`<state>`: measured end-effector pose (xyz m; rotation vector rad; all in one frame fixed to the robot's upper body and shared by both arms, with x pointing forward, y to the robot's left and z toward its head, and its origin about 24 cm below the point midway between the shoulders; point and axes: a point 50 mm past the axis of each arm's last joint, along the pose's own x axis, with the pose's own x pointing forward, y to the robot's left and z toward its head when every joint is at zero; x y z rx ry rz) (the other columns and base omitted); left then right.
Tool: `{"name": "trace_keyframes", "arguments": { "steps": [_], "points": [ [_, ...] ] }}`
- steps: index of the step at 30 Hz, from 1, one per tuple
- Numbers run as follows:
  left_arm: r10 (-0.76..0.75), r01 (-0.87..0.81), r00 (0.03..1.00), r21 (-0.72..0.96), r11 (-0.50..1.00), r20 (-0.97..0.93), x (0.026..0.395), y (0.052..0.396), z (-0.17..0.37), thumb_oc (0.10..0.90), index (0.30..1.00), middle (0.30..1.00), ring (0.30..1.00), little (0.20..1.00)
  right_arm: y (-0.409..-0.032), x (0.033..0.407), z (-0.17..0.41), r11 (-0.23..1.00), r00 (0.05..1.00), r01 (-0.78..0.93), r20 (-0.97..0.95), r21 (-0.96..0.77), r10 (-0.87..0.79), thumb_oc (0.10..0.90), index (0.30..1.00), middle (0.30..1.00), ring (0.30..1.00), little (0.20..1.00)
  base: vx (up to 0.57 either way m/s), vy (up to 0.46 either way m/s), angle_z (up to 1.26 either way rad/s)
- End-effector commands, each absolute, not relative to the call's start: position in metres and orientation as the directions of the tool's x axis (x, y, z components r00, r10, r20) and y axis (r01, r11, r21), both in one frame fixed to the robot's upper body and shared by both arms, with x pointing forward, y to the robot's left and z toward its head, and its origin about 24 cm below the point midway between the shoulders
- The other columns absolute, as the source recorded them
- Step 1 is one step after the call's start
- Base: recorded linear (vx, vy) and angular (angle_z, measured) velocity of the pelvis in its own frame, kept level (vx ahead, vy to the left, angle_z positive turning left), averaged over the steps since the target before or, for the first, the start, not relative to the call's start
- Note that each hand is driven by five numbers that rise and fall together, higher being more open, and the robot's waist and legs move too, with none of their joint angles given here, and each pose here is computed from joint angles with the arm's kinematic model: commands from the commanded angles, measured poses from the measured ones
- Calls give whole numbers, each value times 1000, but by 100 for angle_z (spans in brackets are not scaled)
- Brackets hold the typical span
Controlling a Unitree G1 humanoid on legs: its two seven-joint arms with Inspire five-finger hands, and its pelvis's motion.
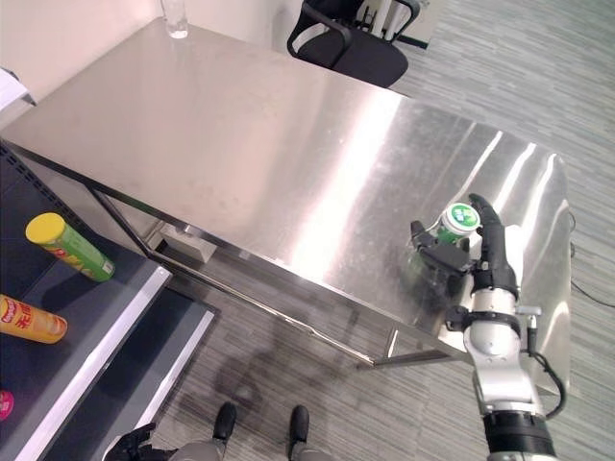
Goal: Put the goods on the table back onto the shelves and tidy them up.
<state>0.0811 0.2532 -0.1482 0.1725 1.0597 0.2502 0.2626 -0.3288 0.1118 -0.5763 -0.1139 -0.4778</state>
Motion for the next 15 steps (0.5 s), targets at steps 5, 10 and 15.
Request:
{"name": "trace_keyframes", "arguments": {
  "steps": [5, 10, 15],
  "points": [
    [310, -68, 489, 319, 945, -816, 92, 269, -142, 800, 900, 900, 900, 900, -348, 262, 189, 626, 762, 630, 521, -461, -384, 400, 300, 300, 300, 300, 0, 0, 0],
    [314, -66, 481, 323, 944, -819, 90, 270, -142, 800, 900, 900, 900, 900, -349, 259, 188, 623, 761, 632, 521, -462, -386, 400, 300, 300, 300, 300, 0, 0, 0],
    [312, -66, 481, 321, 945, -819, 89, 270, -142, 800, 900, 900, 900, 900, -350, 259, 188, 619, 761, 633, 519, -465, -389, 400, 300, 300, 300, 300, 0, -1, 1]
  ]
}}
